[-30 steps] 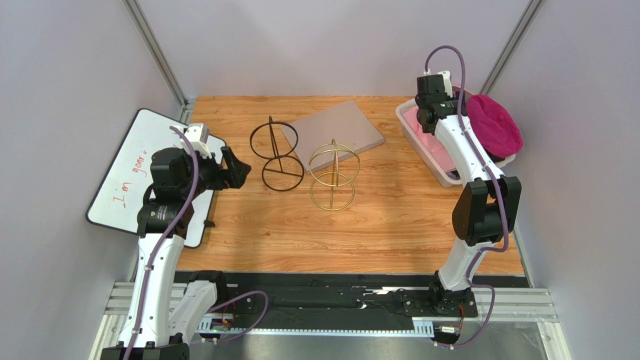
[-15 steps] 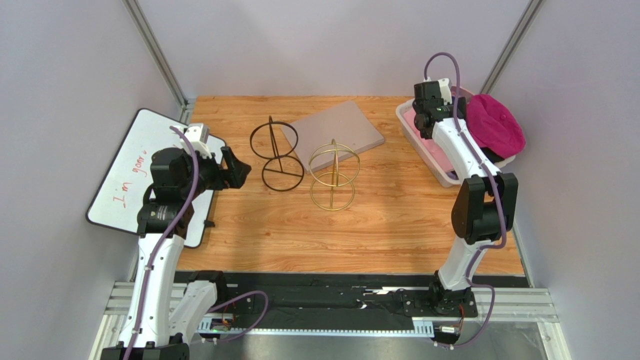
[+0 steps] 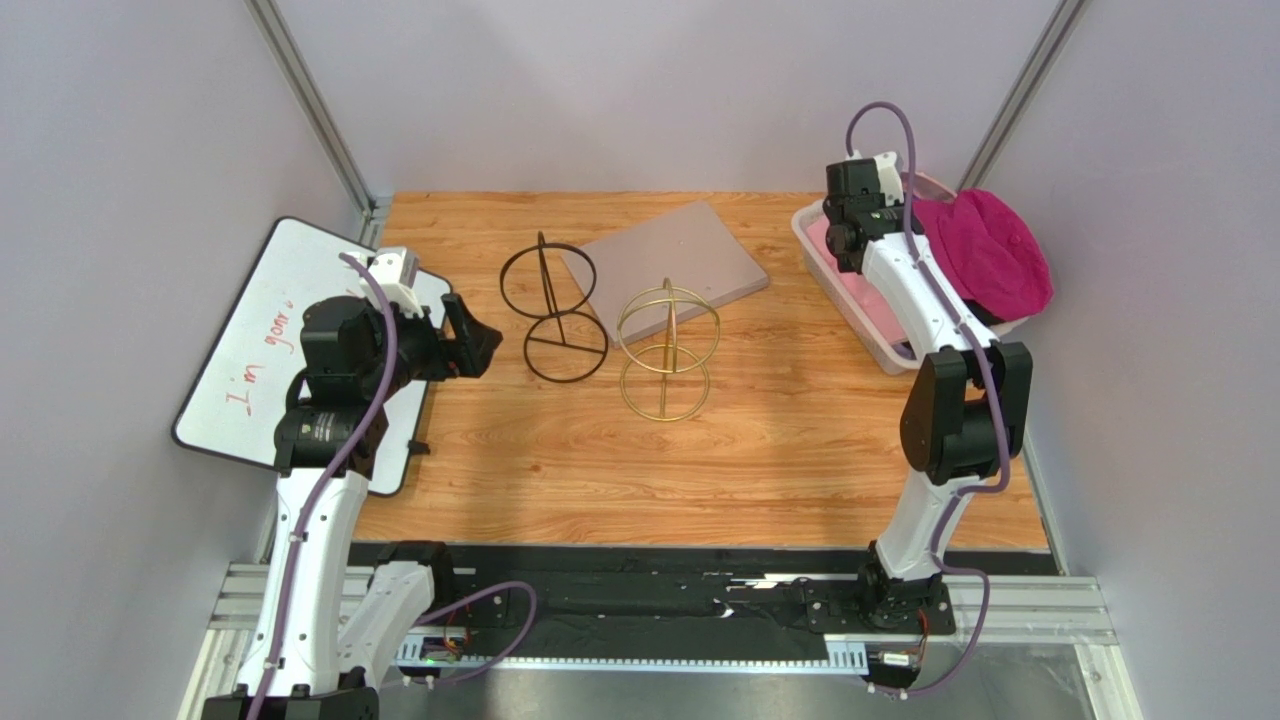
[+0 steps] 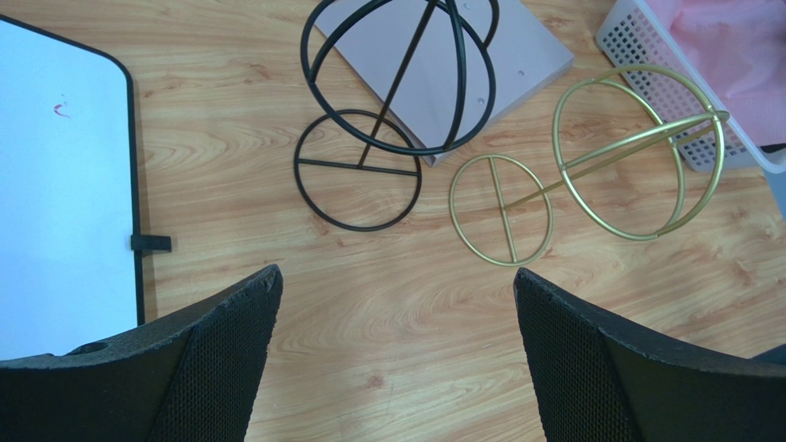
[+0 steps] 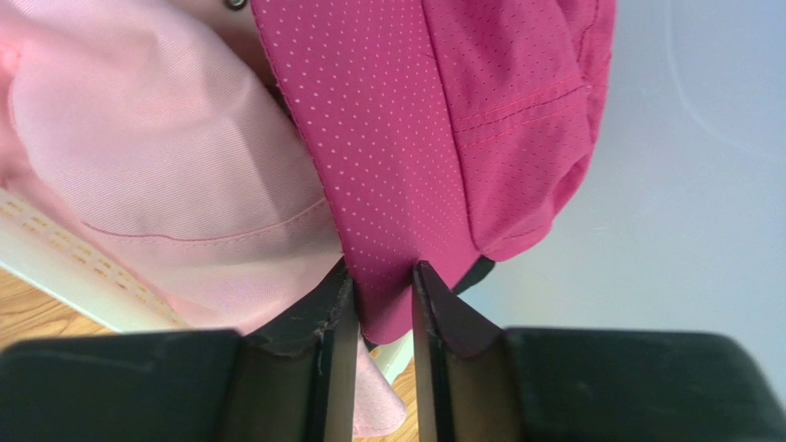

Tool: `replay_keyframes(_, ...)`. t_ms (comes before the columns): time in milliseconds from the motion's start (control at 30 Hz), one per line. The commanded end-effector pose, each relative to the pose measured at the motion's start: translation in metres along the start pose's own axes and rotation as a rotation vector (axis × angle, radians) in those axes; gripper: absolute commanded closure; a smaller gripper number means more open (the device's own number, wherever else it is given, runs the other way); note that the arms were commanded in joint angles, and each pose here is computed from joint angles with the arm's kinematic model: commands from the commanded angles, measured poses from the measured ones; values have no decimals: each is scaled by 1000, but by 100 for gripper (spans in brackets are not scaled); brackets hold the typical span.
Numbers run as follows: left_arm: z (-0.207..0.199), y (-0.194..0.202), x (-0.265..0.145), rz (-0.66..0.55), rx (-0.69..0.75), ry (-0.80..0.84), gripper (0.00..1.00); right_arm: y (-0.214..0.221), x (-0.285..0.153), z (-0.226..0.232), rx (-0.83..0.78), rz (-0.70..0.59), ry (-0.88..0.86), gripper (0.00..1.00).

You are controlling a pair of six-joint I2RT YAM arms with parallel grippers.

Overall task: Stack the hats
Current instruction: Pick up the hat from the bin.

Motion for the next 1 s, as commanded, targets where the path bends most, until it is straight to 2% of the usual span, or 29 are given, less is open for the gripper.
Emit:
replay_keyframes(0,-4,-2,-2,-19,15,28,0,-15,-22,-33,69,-64,60,82)
replay_keyframes(67,-4,-2,-2,-18,15,30,0,-18,-32,-47,91,-88,78,93)
replay_keyframes(133,-4,-2,-3,-20,16,33,0,-21,-38,-56,92,-102,93,100)
replay_keyframes(367,-5,-2,-3,-24,14,36,0,-39,-77,-84,101,-204,167,100)
replay_keyframes(667,-6,-2,-3,-27,16,50,0,-75,-166,-126,133,-421,253,100)
replay_keyframes(800,-6,-2,-2,-25,12,51,0,-79,-208,-112,103,-541,163,100)
replay_keyframes(967,-7,-2,-3,-23,10,65,0,-76,-239,-78,52,-644,-8,100)
Point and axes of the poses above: each gripper's point midway between its finger pads, its own x axis out along the fingers, its own z axis along the line the jaws close on, y = z × x, the point moved 9 cm from there along -x, back along the fingers, and after that the axes turned 6 degrees about -x, right-handed, at the moved point
